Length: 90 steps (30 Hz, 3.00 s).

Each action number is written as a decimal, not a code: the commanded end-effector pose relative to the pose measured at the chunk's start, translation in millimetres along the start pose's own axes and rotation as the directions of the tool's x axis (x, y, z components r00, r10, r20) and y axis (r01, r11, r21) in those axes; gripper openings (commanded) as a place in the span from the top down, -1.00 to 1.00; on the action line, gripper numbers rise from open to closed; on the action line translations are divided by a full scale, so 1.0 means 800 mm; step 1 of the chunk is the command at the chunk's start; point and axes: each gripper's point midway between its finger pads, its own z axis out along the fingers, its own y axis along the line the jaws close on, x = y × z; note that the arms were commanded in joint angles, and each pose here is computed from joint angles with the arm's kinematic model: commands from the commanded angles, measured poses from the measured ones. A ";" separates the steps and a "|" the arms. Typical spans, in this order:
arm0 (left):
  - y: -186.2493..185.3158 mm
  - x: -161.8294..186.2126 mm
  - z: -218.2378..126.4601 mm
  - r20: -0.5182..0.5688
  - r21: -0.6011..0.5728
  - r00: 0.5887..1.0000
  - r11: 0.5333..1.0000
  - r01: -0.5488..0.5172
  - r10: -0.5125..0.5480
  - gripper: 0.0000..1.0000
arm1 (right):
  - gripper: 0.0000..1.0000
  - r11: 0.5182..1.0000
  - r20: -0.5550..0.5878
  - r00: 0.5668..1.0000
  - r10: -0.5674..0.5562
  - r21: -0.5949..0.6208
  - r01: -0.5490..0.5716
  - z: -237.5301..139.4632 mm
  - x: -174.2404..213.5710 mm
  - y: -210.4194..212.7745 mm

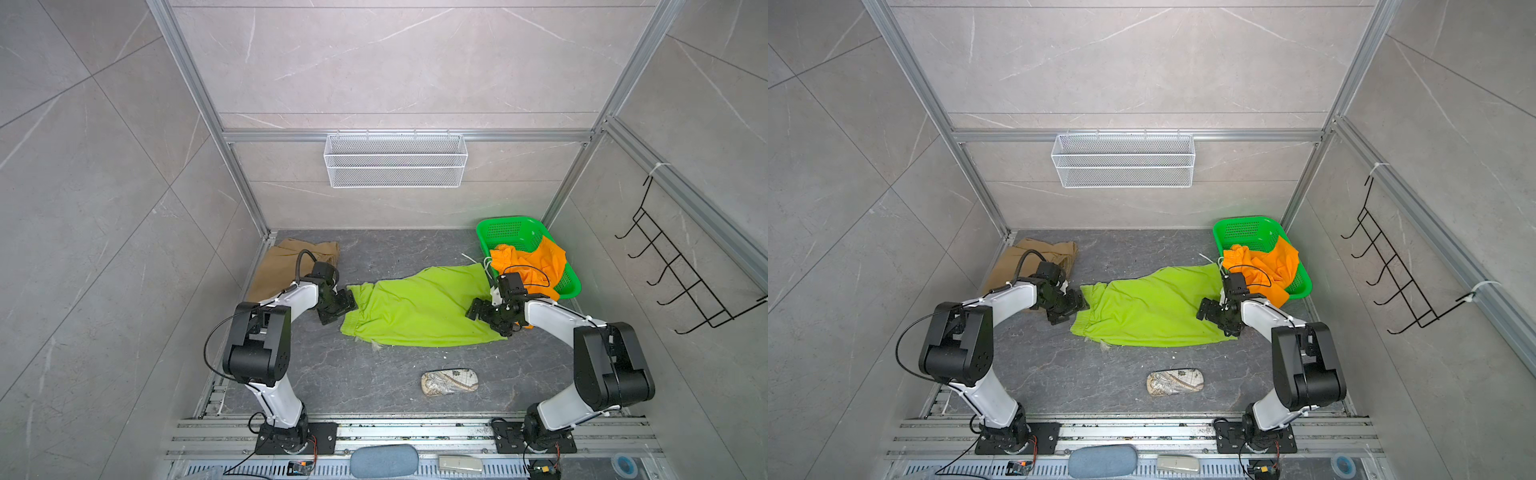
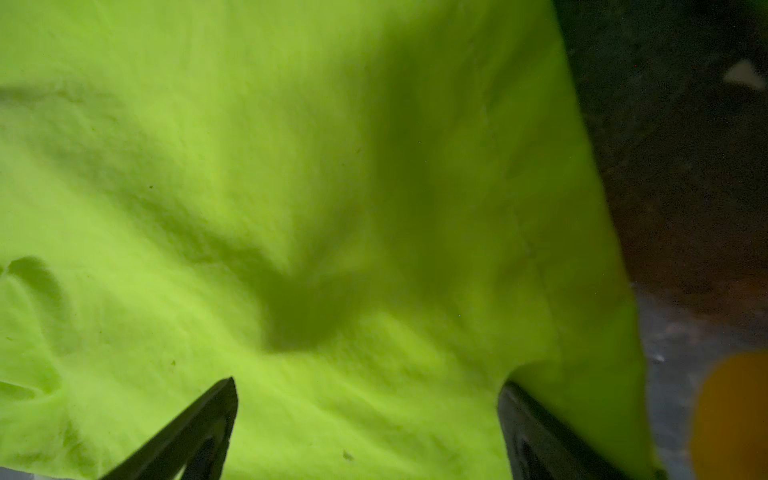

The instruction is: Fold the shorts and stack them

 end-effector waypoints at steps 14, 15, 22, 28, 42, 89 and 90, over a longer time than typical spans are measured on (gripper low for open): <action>0.029 0.056 0.047 -0.221 -0.297 0.960 0.925 -0.236 0.174 0.27 | -0.98 1.000 -0.048 0.999 0.009 -0.020 -0.010 0.009 0.010 0.002; 0.031 0.059 0.048 -0.233 -0.309 0.956 0.919 -0.247 0.179 0.36 | -0.99 1.000 -0.050 0.999 0.011 -0.021 -0.012 0.009 0.011 0.002; 0.031 0.058 0.041 -0.214 -0.339 0.957 0.904 -0.260 0.196 1.00 | -0.98 1.000 -0.048 0.999 0.010 -0.025 -0.011 0.008 0.011 0.004; 0.020 0.033 0.006 -0.162 -0.367 0.959 0.888 -0.277 0.233 1.00 | -0.98 1.000 -0.045 0.999 0.010 -0.026 -0.011 0.006 0.011 0.004; 0.002 -0.024 -0.080 -0.060 -0.435 0.948 0.846 -0.307 0.314 1.00 | -0.99 0.999 -0.001 0.999 -0.039 -0.036 0.038 -0.013 0.002 0.030; -0.024 -0.092 -0.181 0.165 -0.363 0.935 0.901 -0.237 0.313 1.00 | -0.99 0.872 -0.068 0.985 -0.159 -0.478 0.108 0.174 -0.047 0.455; -0.026 -0.092 -0.181 0.168 -0.356 0.935 0.904 -0.238 0.313 1.00 | -0.99 0.861 -0.050 0.982 -0.183 -0.490 0.135 0.157 -0.052 0.465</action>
